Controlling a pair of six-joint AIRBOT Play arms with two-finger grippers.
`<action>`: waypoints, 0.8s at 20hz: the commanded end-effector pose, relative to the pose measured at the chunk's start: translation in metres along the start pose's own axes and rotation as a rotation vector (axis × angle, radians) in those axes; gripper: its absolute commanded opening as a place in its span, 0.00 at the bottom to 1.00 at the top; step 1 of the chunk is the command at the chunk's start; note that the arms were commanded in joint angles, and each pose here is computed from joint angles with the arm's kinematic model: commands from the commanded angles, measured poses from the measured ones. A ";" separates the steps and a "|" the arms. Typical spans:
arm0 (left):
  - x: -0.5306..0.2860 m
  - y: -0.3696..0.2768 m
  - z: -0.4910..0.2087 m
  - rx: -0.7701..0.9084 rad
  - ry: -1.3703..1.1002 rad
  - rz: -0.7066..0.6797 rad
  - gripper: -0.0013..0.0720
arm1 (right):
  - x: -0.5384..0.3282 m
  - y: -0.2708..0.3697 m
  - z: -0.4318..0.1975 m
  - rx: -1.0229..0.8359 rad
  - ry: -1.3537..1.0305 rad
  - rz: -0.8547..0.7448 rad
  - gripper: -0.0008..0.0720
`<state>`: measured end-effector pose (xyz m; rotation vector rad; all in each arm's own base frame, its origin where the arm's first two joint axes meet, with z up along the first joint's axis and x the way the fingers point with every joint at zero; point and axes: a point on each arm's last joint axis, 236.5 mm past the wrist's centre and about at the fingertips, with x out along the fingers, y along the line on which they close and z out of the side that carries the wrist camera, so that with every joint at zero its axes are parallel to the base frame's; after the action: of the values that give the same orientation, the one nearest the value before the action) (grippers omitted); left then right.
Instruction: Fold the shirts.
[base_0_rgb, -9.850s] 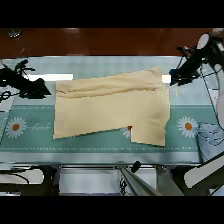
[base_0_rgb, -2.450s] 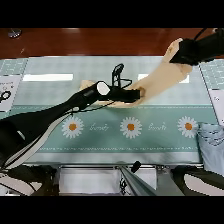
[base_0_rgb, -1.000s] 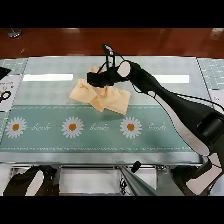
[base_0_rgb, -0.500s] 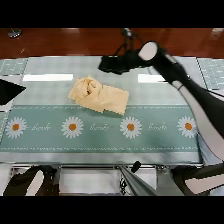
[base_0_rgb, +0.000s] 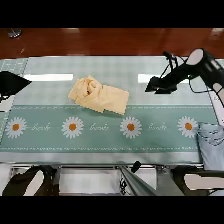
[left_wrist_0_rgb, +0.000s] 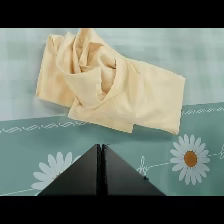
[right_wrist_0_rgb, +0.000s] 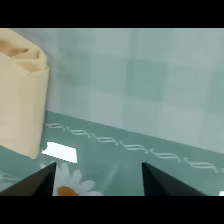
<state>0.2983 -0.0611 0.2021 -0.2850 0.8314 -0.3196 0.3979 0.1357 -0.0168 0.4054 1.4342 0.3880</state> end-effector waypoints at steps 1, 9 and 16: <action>0.009 0.005 -0.001 -0.015 0.027 -0.002 0.04 | 0.031 0.026 -0.005 0.173 -0.064 0.269 0.86; 0.011 -0.004 -0.003 0.010 0.033 -0.021 0.05 | 0.092 0.059 -0.016 0.115 -0.072 0.219 0.85; 0.011 -0.016 -0.003 0.013 0.028 -0.061 0.05 | 0.131 0.082 -0.040 0.090 -0.016 0.201 0.83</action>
<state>0.3010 -0.0775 0.1979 -0.2902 0.8515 -0.3770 0.3733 0.2573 -0.0845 0.6285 1.4005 0.4953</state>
